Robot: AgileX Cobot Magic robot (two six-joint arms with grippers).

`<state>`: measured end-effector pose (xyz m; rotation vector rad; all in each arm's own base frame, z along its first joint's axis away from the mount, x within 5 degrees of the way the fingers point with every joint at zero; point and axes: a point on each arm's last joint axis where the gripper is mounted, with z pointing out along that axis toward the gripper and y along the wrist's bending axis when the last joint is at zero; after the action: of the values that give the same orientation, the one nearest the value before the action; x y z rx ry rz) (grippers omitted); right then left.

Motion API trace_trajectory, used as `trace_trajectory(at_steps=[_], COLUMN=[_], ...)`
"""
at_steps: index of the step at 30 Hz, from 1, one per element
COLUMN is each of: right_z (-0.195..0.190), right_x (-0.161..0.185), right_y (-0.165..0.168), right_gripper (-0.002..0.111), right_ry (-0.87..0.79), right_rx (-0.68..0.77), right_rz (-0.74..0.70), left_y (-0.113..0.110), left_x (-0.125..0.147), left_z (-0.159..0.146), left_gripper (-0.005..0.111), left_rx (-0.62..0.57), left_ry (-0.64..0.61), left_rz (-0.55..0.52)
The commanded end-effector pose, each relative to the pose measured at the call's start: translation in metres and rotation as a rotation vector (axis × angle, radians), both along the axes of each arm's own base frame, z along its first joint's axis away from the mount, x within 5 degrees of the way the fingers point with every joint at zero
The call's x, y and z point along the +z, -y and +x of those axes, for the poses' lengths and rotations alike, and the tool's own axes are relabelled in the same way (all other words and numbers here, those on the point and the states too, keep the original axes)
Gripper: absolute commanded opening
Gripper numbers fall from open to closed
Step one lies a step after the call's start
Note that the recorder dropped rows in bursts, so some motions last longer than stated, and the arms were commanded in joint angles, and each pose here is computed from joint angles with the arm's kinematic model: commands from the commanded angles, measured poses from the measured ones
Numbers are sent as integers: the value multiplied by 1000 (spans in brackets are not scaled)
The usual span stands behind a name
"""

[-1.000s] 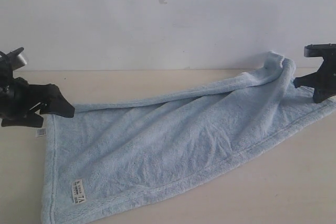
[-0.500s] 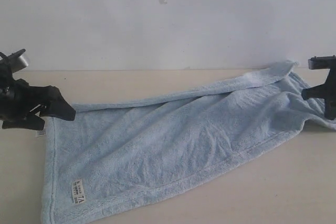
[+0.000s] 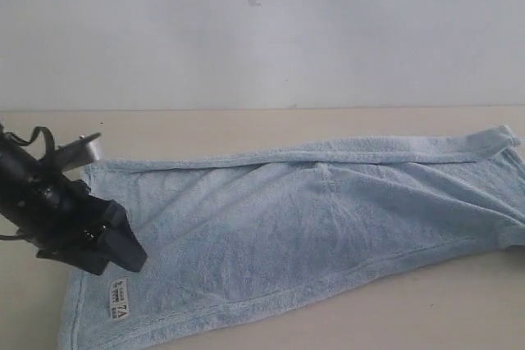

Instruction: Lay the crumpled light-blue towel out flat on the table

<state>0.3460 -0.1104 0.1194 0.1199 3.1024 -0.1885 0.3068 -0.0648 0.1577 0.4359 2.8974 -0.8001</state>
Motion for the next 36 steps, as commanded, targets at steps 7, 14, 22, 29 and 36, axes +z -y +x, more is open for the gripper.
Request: trace_trajectory(at_steps=[7, 14, 22, 29, 36], right_z=[-42, -44, -44, -51, -74], right_x=[-14, -19, -19, -20, 8], right_y=[-12, -18, -19, -22, -27], right_gripper=[0, 0, 0, 0, 0], right_ry=[85, 124, 123, 50, 113], right_rx=[-72, -84, -94, -98, -112], right_rz=[59, 109, 123, 148, 112], left_y=[38, 27, 15, -10, -35], left_x=[-16, -15, -44, -58, -58], left_z=[-26, -44, -54, -86, -97], left_gripper=[11, 4, 4, 4, 4], left_rx=[-13, 123, 89, 21, 46], left_ry=[-89, 33, -58, -232, -301], left_rz=[4, 85, 232, 493, 760])
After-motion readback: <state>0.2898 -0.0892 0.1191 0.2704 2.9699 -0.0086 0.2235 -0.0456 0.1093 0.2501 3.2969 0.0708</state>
